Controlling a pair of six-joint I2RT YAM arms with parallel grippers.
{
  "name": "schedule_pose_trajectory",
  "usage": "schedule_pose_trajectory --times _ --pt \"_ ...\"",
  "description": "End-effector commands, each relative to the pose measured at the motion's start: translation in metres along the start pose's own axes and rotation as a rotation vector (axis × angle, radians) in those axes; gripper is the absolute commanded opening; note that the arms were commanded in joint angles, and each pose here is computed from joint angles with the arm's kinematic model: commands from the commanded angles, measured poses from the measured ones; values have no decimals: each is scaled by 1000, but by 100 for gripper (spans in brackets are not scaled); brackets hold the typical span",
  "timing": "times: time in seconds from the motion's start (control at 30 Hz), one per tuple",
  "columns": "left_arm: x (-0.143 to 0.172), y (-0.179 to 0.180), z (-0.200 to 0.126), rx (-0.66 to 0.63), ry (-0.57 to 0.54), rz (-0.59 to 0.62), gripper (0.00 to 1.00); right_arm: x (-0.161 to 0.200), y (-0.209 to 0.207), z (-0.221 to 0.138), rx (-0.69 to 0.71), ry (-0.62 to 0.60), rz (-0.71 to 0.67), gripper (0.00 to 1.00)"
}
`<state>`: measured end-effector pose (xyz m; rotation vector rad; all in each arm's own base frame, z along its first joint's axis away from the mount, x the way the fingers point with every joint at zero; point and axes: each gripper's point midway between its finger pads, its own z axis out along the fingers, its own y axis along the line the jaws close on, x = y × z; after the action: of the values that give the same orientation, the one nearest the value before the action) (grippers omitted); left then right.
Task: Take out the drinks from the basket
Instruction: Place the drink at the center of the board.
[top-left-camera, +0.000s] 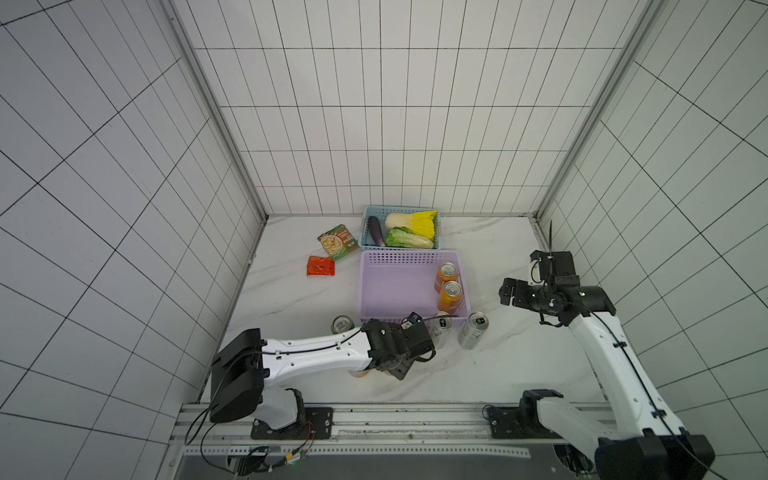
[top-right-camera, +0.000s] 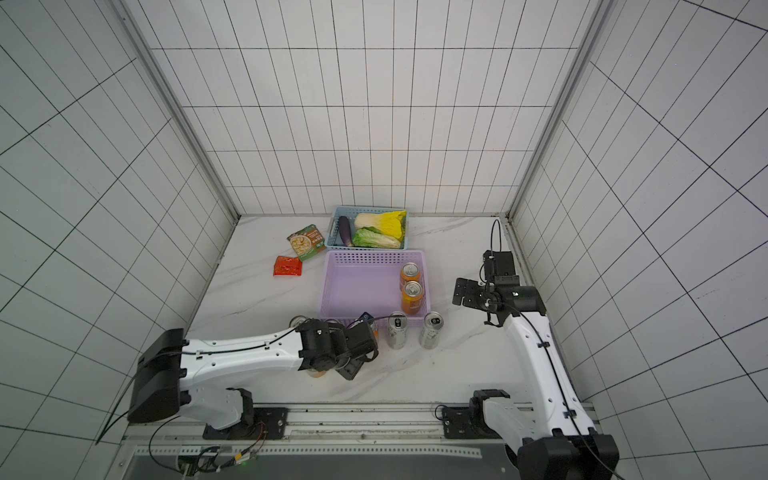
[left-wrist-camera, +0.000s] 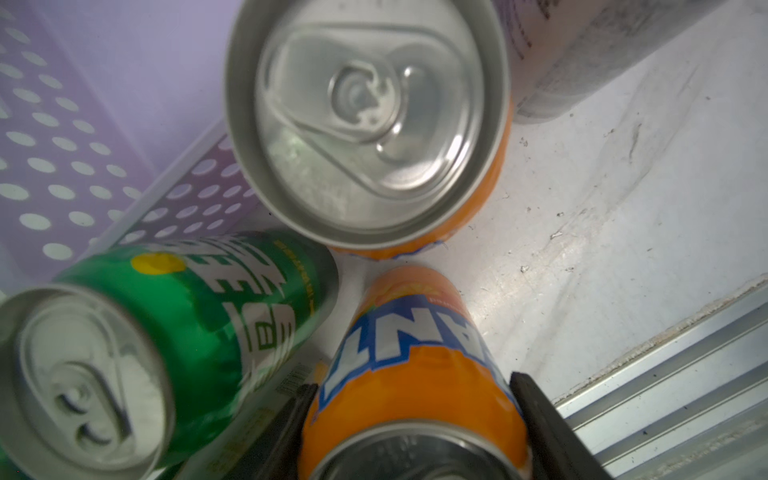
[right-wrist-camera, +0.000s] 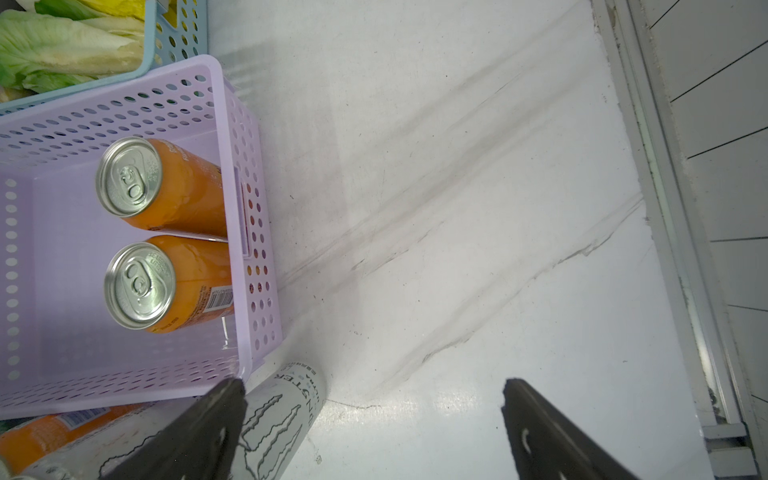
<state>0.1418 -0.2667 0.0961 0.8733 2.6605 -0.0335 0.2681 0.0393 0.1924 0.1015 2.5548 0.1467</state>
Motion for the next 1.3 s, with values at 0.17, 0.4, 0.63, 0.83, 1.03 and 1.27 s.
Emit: schedule_pose_trajectory --times 0.17,0.4,0.63,0.83,1.03,1.27 --pt "-8 -7 5 11 -41 -15 55 1 -5 2 15 10 5 100" --pt "-11 -6 -3 18 -47 -22 68 0 -3 1 6 10 5 99" --pt "-15 -2 -16 10 -62 -26 76 -3 0 -2 -6 1 13 100" --pt "-20 2 -29 5 -84 -29 81 -6 1 -7 -13 -7 19 99" --pt "-32 9 -51 -4 -133 -25 85 -9 4 -13 -26 -13 25 99" --pt "-46 23 -78 -38 -170 -16 88 -14 13 -16 -64 -5 24 100"
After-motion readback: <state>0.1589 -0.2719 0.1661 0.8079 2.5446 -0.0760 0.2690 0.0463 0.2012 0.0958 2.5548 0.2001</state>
